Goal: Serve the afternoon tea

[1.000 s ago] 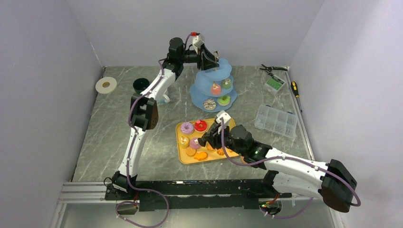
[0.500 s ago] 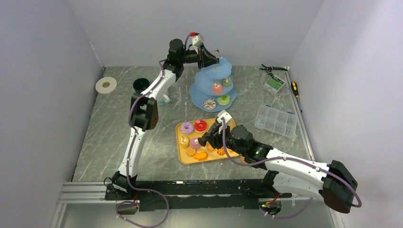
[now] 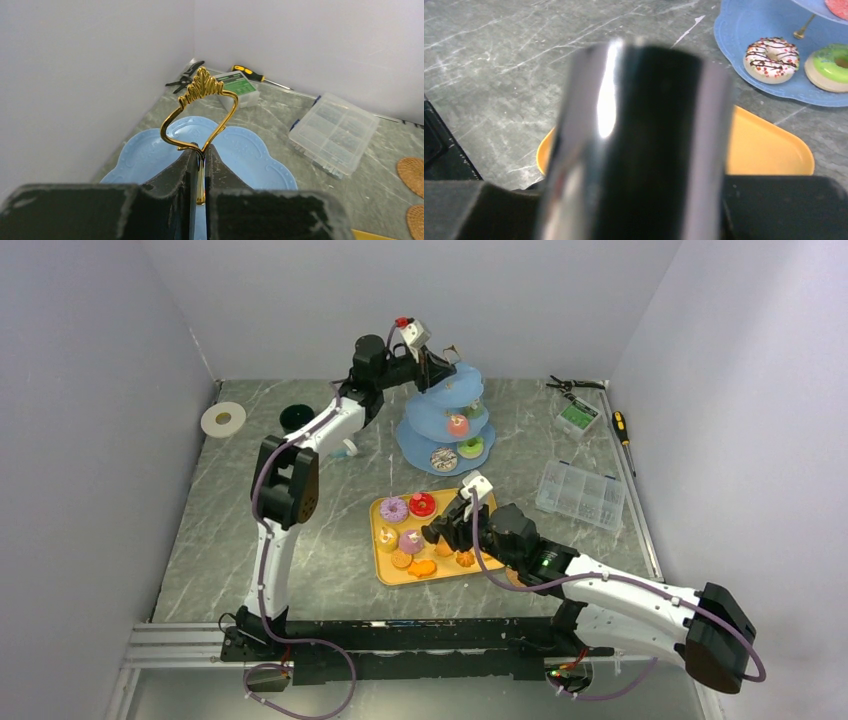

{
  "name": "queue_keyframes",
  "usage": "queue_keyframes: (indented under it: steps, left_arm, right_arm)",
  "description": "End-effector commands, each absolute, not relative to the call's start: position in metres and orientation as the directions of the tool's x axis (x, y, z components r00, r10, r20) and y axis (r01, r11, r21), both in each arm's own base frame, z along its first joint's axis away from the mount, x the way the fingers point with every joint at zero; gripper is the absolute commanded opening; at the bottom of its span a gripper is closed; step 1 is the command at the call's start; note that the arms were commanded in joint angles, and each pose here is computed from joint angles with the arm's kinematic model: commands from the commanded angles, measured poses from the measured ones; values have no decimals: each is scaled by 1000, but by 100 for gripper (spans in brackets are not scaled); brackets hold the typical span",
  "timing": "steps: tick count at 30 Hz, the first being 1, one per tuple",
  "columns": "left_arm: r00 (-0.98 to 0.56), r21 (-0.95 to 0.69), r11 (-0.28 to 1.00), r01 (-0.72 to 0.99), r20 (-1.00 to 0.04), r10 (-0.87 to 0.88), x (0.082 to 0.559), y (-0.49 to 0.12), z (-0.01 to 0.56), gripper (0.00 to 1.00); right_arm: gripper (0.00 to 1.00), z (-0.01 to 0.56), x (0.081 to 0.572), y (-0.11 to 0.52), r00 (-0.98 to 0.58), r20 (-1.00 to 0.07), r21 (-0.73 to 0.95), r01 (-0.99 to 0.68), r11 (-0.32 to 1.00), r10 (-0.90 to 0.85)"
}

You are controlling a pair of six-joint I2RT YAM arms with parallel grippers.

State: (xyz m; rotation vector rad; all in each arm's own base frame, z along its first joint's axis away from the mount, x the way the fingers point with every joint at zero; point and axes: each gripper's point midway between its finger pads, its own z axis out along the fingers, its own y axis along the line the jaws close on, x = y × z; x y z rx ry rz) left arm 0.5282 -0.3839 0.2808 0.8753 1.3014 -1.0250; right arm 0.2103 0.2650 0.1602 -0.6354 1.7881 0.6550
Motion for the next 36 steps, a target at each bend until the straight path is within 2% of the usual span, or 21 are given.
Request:
queue_keyframes:
  steps: [1,9,17,27,32,33,34,36]
  left_arm:
    - [225,126,451,884,-959,-172,517,-371,367,3]
    - [307,186,607,773,-946,-101,517,-367,364,3]
    - [303,179,752,635,-953,-29,531,-357,354,3]
    - [230,131,785,606,-973,-16,520,-350,347,5]
    - [187,101,701,705,-981,-46,494,-355,345,45]
    - [169,91,675,732,-984,-51,492,-355,345,57]
    - [144,79,640,765,-988,-49,489,-356,342,73]
    - [70,21,550,835,-995,-68,483,-358,339,86]
  right_arm:
    - [37,190,224,256,-209,-976,90,-654,751,-65]
    - [39,196,233,243,-197,-978,70,-598,798,-62]
    - [40,196,236,235,-191,-980,62,-566,822,-57]
    - [40,198,240,240,-182,-981,54,-578,814,-64]
    - [40,198,239,242,-182,-981,57,-585,809,-62]
    - [40,199,239,242,-180,-982,58,-585,809,-60]
    - [40,200,239,241,-178,-982,59,-584,809,-57]
    - [40,200,239,240,-179,-982,62,-580,812,-53]
